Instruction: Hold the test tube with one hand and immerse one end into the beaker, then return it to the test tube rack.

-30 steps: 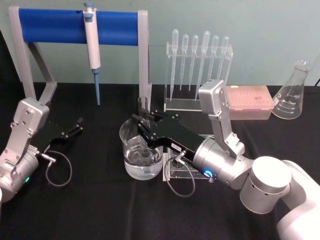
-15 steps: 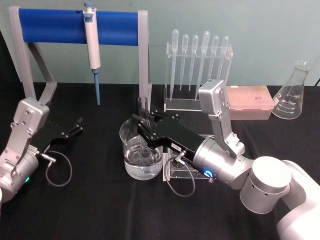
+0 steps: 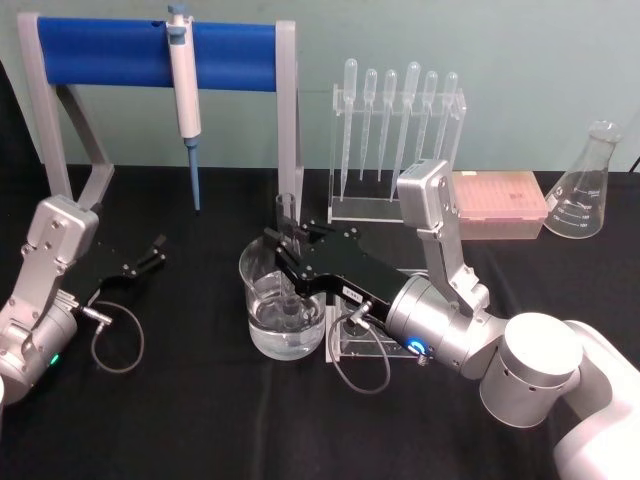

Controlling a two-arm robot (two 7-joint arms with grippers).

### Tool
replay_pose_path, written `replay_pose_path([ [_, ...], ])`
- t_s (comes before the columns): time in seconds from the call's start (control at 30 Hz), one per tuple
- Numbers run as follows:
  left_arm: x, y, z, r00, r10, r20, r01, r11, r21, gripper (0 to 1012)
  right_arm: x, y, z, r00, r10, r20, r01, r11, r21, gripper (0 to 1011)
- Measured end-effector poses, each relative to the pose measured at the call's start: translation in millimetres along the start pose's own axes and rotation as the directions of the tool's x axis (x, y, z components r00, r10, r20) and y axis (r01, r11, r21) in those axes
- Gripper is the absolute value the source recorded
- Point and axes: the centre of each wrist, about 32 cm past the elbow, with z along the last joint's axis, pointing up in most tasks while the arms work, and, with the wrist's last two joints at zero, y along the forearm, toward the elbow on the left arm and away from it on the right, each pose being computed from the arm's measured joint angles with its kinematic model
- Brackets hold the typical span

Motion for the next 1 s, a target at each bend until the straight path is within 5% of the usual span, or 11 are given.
replay_pose_path([
  [1.0,0.0,0.0,0.0,1.0,0.0,0.0,0.0,1.0,0.0,1000,0.0,0.0,0.0,1.0,0.0,0.0,0.0,1.0,0.0,225],
])
